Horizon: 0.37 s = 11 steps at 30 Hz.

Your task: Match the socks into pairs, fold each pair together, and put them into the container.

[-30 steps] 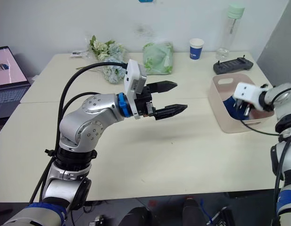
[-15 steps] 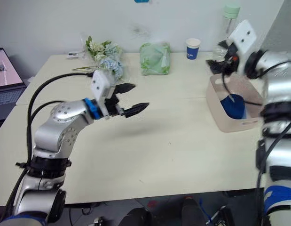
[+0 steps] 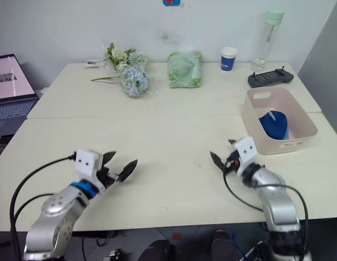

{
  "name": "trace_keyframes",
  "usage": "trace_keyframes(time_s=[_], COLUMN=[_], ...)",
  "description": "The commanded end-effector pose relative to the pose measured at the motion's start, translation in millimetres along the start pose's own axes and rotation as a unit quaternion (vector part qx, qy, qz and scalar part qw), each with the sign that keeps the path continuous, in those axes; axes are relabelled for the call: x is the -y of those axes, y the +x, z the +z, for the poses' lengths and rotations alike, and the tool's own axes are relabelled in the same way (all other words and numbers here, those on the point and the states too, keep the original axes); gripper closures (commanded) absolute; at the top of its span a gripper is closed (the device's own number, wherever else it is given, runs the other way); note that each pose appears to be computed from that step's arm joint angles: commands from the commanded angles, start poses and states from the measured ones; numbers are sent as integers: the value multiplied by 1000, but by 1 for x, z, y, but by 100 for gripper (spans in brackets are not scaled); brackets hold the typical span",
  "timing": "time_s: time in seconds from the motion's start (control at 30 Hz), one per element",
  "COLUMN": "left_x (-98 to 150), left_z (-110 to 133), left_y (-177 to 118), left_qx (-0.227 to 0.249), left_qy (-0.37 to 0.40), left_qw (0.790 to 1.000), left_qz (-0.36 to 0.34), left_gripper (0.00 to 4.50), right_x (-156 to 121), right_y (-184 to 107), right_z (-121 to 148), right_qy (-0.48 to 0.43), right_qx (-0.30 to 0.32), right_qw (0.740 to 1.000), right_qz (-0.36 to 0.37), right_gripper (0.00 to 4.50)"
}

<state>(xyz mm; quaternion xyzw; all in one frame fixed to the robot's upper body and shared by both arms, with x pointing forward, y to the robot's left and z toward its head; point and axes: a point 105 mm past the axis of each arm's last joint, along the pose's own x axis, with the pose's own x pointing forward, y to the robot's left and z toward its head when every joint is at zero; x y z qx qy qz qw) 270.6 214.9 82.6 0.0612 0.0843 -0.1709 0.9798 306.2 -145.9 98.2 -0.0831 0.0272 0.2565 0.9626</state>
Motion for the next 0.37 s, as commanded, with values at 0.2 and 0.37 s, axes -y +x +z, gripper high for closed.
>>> trace_keyframes(time_s=[0.2, 0.37], left_x=[-3, 1], left_z=[10, 10], left_y=[-4, -1], left_qx=[23, 19], left_qy=[43, 37], left_qw=[999, 999], left_qz=[21, 4], left_gripper=[0, 0], right_x=[-8, -7], right_y=[-7, -5], right_z=[23, 29], right_qy=[-8, -1], right_qx=[44, 48], right_qw=[999, 999], right_qz=[-19, -19], right_gripper=[3, 3])
